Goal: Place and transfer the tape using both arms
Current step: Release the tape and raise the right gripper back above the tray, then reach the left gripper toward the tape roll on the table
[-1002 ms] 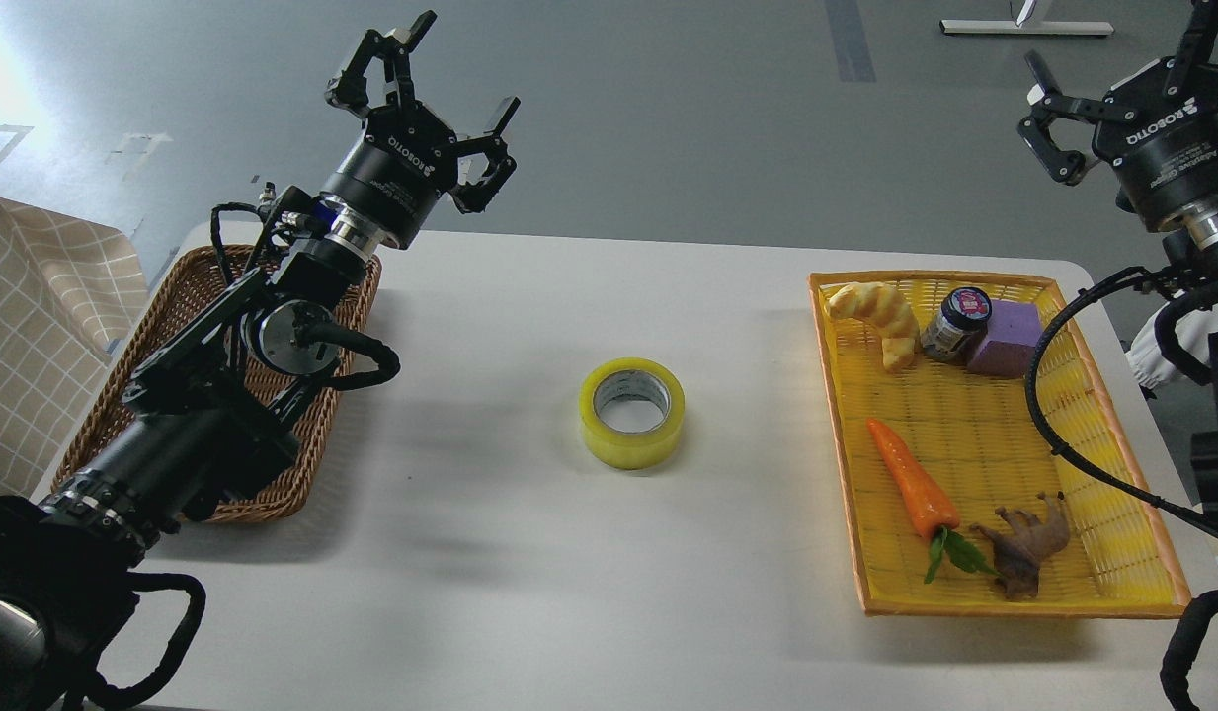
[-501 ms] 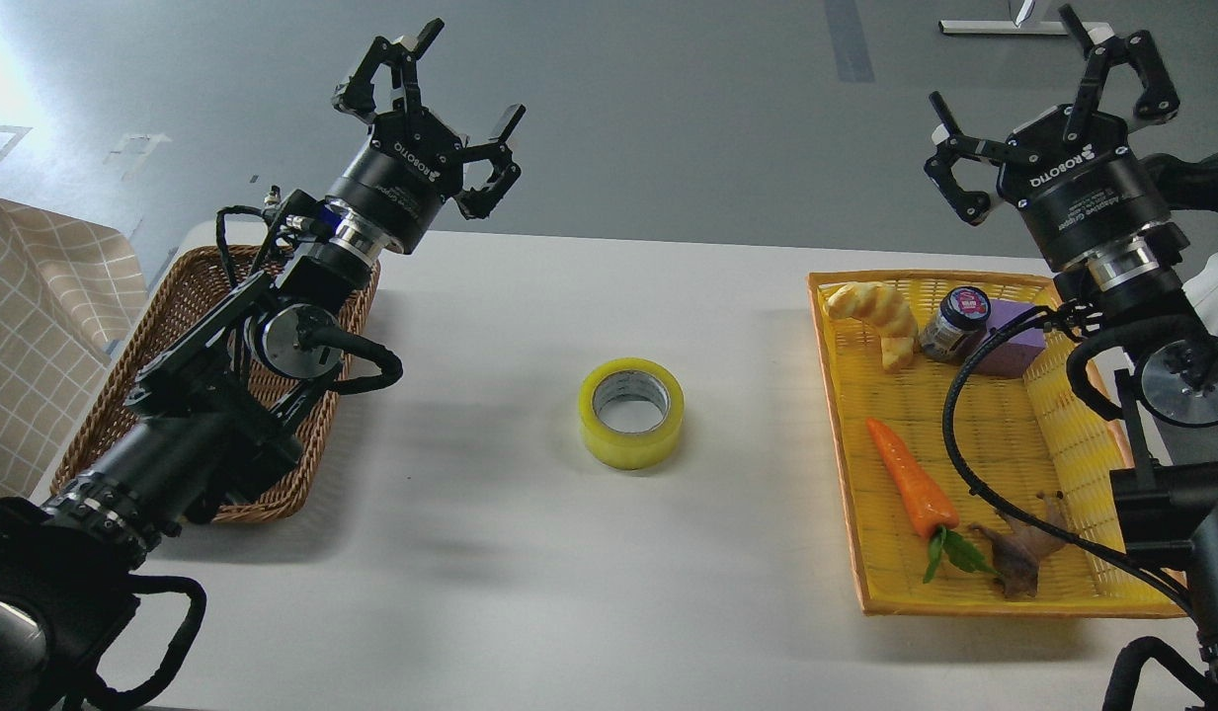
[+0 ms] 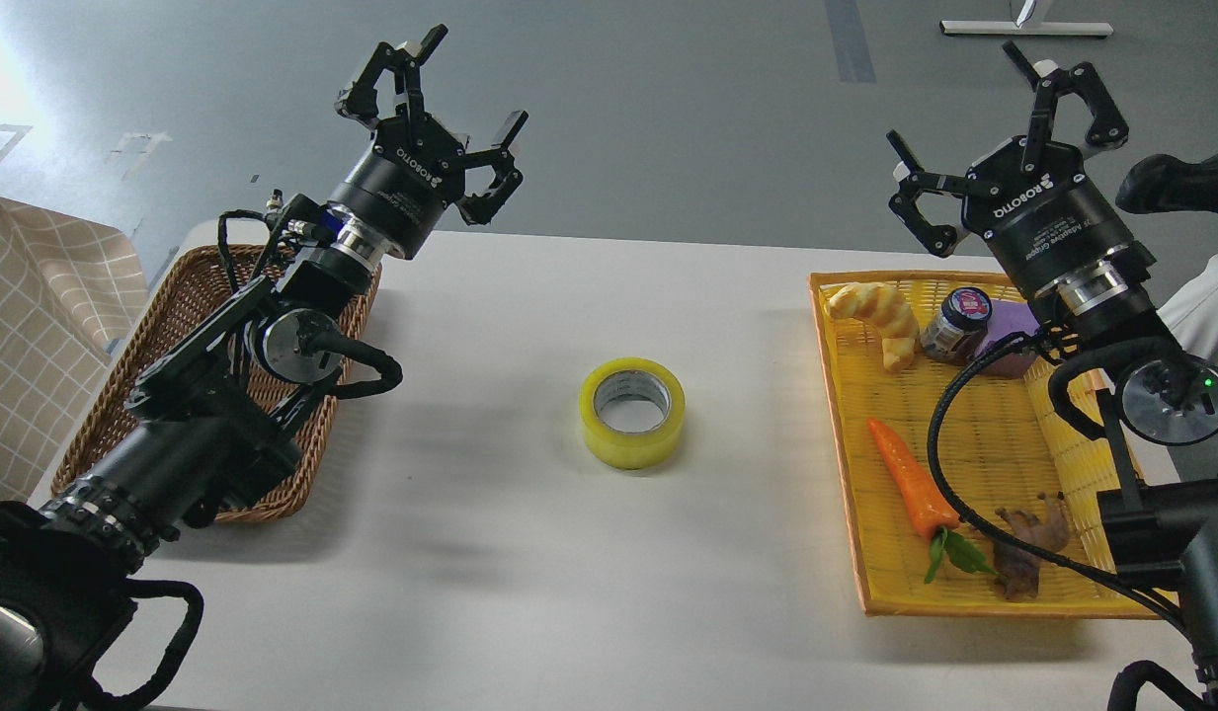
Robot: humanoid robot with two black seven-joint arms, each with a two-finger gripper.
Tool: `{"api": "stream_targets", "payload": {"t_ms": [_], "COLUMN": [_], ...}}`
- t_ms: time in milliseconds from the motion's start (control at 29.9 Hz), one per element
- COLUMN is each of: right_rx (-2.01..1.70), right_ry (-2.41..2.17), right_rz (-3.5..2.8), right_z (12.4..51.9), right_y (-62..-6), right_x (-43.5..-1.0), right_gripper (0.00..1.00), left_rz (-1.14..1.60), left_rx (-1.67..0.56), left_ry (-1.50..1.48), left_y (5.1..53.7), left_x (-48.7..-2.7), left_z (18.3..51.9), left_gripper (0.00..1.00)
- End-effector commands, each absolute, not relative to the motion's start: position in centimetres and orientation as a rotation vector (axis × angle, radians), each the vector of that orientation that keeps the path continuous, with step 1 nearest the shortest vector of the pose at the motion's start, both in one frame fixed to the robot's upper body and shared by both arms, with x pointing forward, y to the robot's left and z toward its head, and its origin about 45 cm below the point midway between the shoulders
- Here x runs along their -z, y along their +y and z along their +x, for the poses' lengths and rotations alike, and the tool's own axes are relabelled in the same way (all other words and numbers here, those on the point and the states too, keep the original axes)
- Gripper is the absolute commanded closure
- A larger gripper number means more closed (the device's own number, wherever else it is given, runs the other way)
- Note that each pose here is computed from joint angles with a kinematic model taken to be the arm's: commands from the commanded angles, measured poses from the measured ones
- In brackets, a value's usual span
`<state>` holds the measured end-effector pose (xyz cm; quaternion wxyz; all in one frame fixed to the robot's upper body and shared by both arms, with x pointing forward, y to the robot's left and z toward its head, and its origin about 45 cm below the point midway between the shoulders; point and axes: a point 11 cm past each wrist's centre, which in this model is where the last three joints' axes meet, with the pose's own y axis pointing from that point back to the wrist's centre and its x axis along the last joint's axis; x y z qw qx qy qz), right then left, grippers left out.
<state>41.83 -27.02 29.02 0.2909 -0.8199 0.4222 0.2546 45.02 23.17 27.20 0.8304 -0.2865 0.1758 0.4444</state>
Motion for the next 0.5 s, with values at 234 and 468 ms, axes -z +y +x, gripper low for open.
{"api": "stream_targets", "payload": {"t_ms": [234,468], "right_rx": [-0.676,-0.675], "right_ry": [1.139,1.143], "right_rz": [-2.186,-2.184], "right_z": [41.79,41.81], "right_y": [-27.46,-27.57], "right_x": [-28.93,-28.91], "right_gripper": [0.0,0.0], "left_rz": [-0.53,-0.536], "left_rx": [-0.93,-0.929], "left_ry": [0.293,0.303], "left_y": [22.94,22.79], "left_x": [-27.3,-27.27], "left_z": [44.94,44.95], "left_gripper": [0.02,0.02]}}
